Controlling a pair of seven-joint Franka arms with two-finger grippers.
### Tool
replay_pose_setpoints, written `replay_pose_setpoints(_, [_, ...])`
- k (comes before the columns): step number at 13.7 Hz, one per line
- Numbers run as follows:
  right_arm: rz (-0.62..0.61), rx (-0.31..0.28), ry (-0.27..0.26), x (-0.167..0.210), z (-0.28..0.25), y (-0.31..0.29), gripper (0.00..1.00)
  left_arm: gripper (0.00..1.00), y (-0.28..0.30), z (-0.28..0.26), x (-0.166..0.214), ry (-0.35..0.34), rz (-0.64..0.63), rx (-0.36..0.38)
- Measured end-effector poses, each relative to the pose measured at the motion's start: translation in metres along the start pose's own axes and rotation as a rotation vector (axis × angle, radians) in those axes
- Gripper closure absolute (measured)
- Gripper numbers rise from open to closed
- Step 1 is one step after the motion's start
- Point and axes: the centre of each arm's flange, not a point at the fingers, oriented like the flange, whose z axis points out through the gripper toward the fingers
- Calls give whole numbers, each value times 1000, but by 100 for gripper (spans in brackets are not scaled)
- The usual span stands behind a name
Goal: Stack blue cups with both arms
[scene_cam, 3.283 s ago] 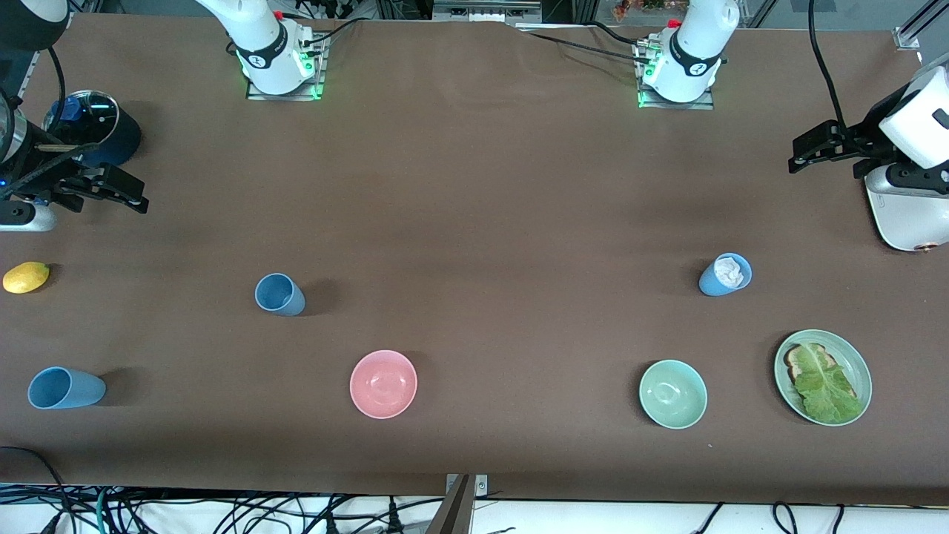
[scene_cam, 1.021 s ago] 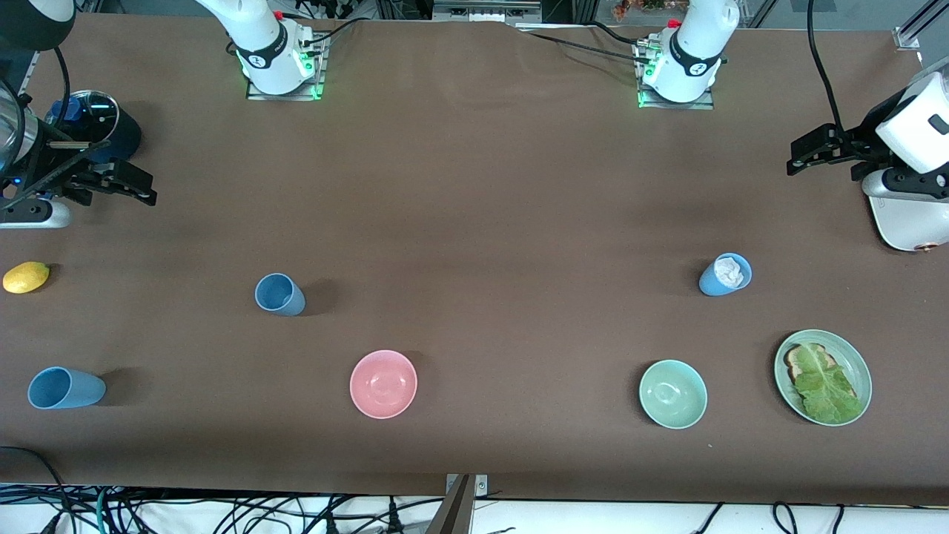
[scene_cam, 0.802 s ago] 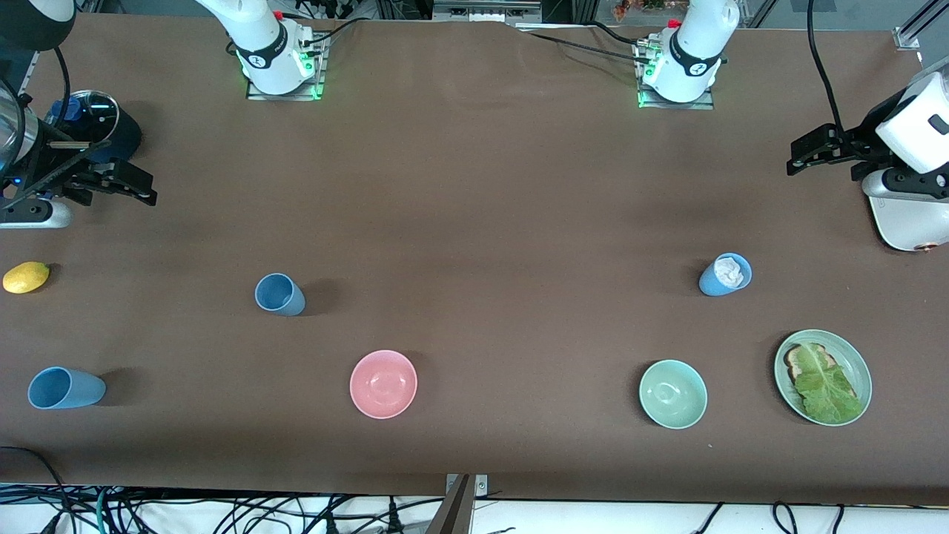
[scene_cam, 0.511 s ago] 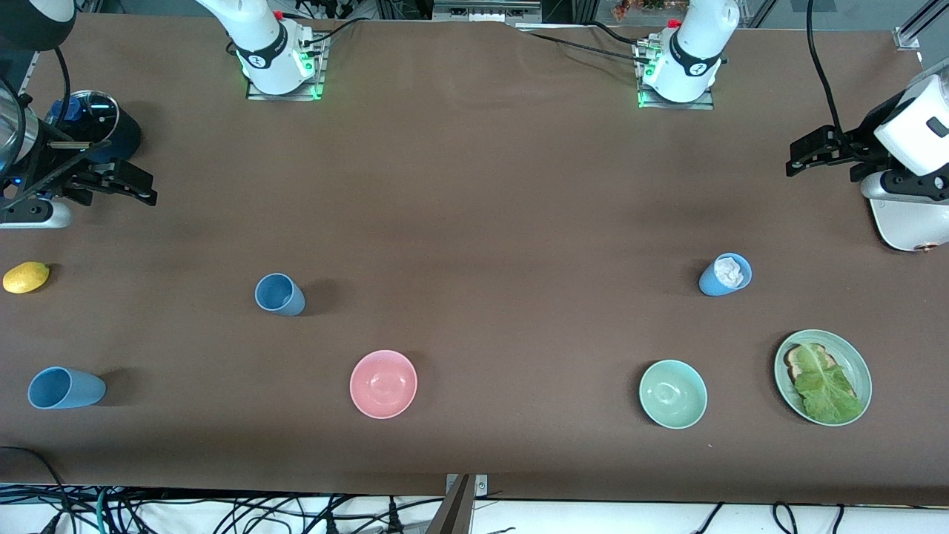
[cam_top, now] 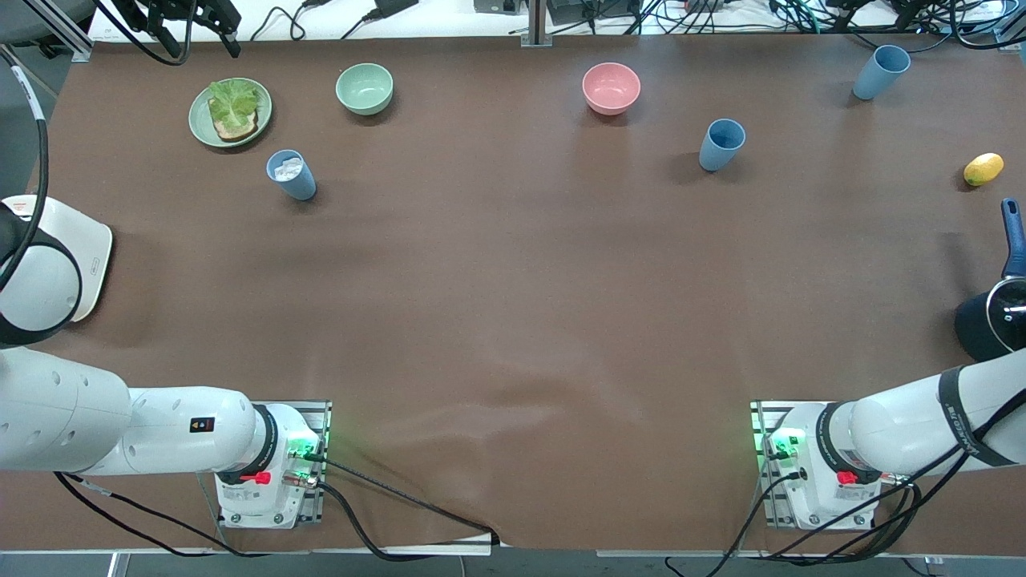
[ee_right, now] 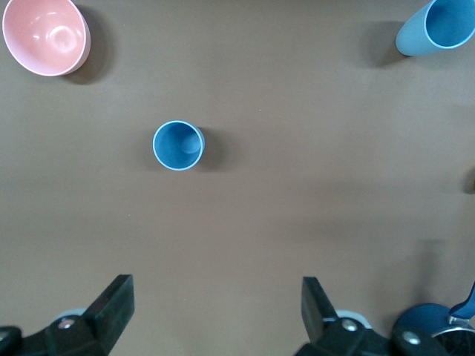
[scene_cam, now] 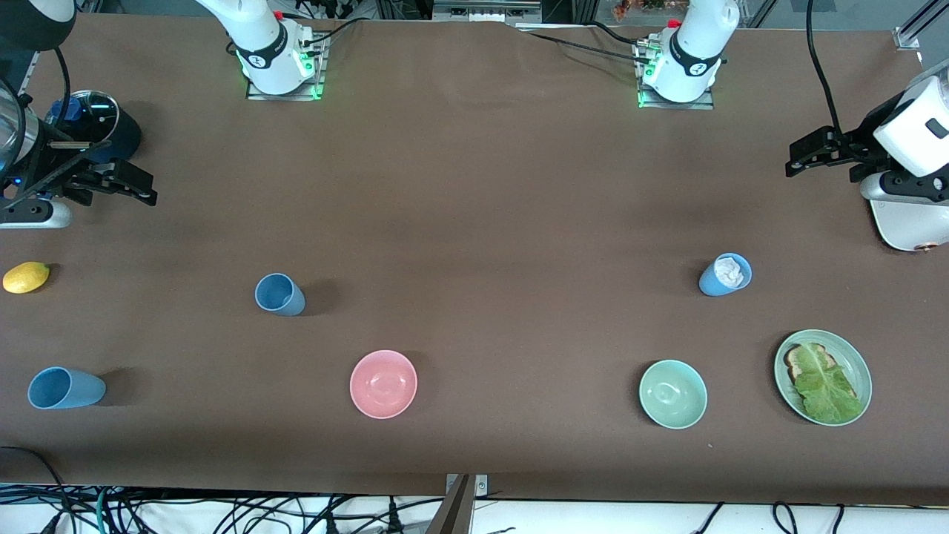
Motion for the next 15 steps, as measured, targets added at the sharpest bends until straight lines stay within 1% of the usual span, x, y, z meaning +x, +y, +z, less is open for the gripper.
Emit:
replay_pose_setpoints(4, [-9, 0, -1, 0, 0, 0, 0, 0, 0, 1, 1, -2, 0, 0])
replay_pose_setpoints(6, [-9, 0, -1, 0, 0, 0, 0, 0, -1, 11, 7, -22, -1, -2])
replay_pose_setpoints(9, [-10, 0, -2, 0, 1, 0, 0, 0, -1, 59, 36, -109, 4, -10])
replay_pose_setpoints(10, [-10, 0, -2, 0, 1, 0, 0, 0, -1, 75, 48, -119, 6, -13])
replay_pose_setpoints(12, [-10, 0, -3, 0, 1, -1, 0, 0, -1, 94, 67, -114, 8, -16])
replay_pose_setpoints(15, [-10, 0, -10, 1, 6, -1, 0, 0, -2, 124, 86, -150, 10, -22])
